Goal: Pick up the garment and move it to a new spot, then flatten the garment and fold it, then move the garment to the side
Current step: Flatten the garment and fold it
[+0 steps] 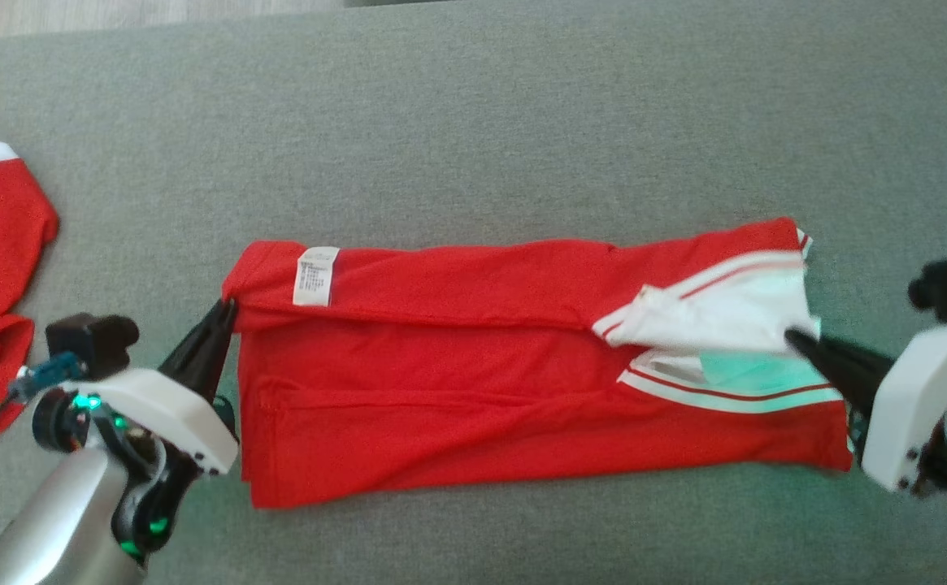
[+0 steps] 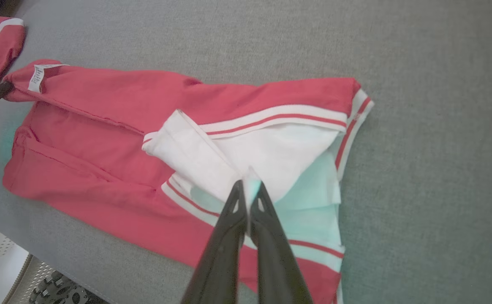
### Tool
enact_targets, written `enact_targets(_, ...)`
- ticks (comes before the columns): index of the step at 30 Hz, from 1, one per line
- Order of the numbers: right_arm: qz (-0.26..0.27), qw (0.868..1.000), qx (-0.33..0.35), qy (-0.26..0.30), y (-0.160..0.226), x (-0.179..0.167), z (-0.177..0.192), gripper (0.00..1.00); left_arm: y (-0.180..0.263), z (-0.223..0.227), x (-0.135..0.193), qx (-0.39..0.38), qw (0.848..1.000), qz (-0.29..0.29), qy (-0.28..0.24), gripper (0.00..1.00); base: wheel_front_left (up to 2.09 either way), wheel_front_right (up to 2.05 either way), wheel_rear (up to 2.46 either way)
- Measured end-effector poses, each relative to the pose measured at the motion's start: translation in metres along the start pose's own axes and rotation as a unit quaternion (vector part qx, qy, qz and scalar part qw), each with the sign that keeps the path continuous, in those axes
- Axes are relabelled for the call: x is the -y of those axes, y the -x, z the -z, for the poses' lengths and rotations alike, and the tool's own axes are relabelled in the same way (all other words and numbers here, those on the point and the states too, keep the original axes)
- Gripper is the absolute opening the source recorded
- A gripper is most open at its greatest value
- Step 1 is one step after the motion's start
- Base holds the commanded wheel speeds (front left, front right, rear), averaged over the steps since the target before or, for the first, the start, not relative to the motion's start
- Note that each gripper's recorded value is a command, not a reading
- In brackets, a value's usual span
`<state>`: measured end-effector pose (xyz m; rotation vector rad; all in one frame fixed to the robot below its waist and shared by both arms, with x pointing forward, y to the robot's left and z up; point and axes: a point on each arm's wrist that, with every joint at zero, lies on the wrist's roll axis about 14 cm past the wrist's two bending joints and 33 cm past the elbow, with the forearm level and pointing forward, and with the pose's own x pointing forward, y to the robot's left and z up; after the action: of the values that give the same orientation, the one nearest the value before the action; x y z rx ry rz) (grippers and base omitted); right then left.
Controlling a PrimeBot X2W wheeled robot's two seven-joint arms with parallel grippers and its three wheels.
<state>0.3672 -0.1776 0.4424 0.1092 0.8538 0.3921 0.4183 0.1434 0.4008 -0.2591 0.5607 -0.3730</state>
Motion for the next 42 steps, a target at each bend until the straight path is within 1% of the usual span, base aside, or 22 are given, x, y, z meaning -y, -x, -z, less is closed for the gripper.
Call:
enact_targets(1, 0.0, 1.0, -0.007, -0.006, 0.001, -0.002, 0.006, 0.0, 0.001, 0.001, 0.0, 0.0, 1.0, 0.0, 0.0, 0.0, 0.0, 0.0, 0.0)
enact_targets(2, 0.0, 1.0, -0.013, -0.012, 0.002, -0.004, 0.011, 0.36, 0.001, 0.003, 0.0, -0.002, 1.0, -0.002, 0.0, 0.0, 0.0, 0.0, 0.0)
enact_targets(3, 0.004, 1.0, -0.015, -0.017, 0.004, -0.004, 0.015, 1.0, 0.002, 0.006, 0.0, -0.006, 1.0, -0.004, -0.001, 0.06, 0.0, 0.0, 0.0)
enact_targets(4, 0.009, 1.0, -0.017, -0.024, 0.005, -0.003, 0.018, 1.0, 0.003, 0.009, 0.0, -0.008, 1.0, -0.006, 0.0, 0.45, 0.0, 0.0, 0.0)
enact_targets(5, 0.013, 0.999, -0.02, -0.028, 0.006, -0.002, 0.022, 1.0, 0.004, 0.011, 0.0, -0.011, 1.0, -0.007, 0.0, 0.95, 0.0, 0.0, 0.0)
enact_targets(6, 0.016, 0.999, -0.021, -0.031, 0.007, -0.002, 0.024, 1.0, 0.006, 0.014, 0.0, -0.013, 1.0, -0.009, -0.001, 1.0, 0.0, 0.0, 0.0)
enact_targets(8, 0.017, 0.999, -0.02, -0.035, 0.008, -0.005, 0.025, 1.0, 0.008, 0.014, -0.003, -0.003, 1.0, -0.02, -0.005, 1.0, 0.0, 0.0, 0.0)
enact_targets(12, 0.056, 0.997, 0.035, -0.045, 0.018, 0.006, 0.009, 1.0, 0.018, -0.008, -0.001, 0.079, 0.996, -0.04, 0.015, 1.0, 0.0, 0.0, 0.0)
enact_targets(15, 0.085, 0.993, 0.062, -0.06, 0.022, 0.016, 0.002, 1.0, 0.03, -0.036, -0.003, 0.168, 0.984, -0.061, 0.024, 1.0, 0.0, 0.0, 0.0)
enact_targets(16, 0.092, 0.991, 0.069, -0.068, 0.022, 0.018, 0.002, 1.0, 0.034, -0.043, -0.003, 0.188, 0.98, -0.066, 0.018, 1.0, 0.0, 0.0, 0.0)
enact_targets(18, 0.102, 0.988, 0.077, -0.088, 0.019, 0.02, 0.004, 1.0, 0.042, -0.055, -0.005, 0.224, 0.971, -0.081, 0.017, 1.0, 0.0, 0.0, 0.0)
enact_targets(21, 0.112, 0.984, 0.076, -0.112, 0.01, 0.02, 0.011, 1.0, 0.052, -0.067, -0.004, 0.257, 0.961, -0.097, 0.01, 1.0, 0.0, 0.0, 0.0)
enact_targets(26, 0.139, 0.982, 0.045, -0.123, -0.007, 0.029, 0.031, 1.0, 0.056, -0.071, -0.002, 0.271, 0.956, -0.109, -0.01, 1.0, 0.0, 0.0, 0.0)
enact_targets(31, 0.154, 0.981, 0.033, -0.113, -0.027, 0.035, 0.027, 1.0, 0.052, -0.06, -0.007, 0.255, 0.96, -0.118, -0.023, 1.0, 0.0, 0.0, 0.0)
enact_targets(34, 0.149, 0.982, 0.017, -0.111, -0.039, 0.034, 0.029, 1.0, 0.049, -0.055, -0.012, 0.243, 0.962, -0.122, -0.029, 1.0, 0.0, 0.0, 0.0)
enact_targets(38, 0.133, 0.985, -0.025, -0.104, -0.053, 0.023, 0.046, 1.0, 0.045, -0.057, -0.013, 0.241, 0.962, -0.12, -0.034, 1.0, 0.0, 0.0, 0.0)
enact_targets(42, 0.127, 0.987, -0.042, -0.089, -0.058, 0.017, 0.046, 1.0, 0.043, -0.053, -0.014, 0.236, 0.963, -0.123, -0.028, 1.0, 0.0, 0.0, 0.0)
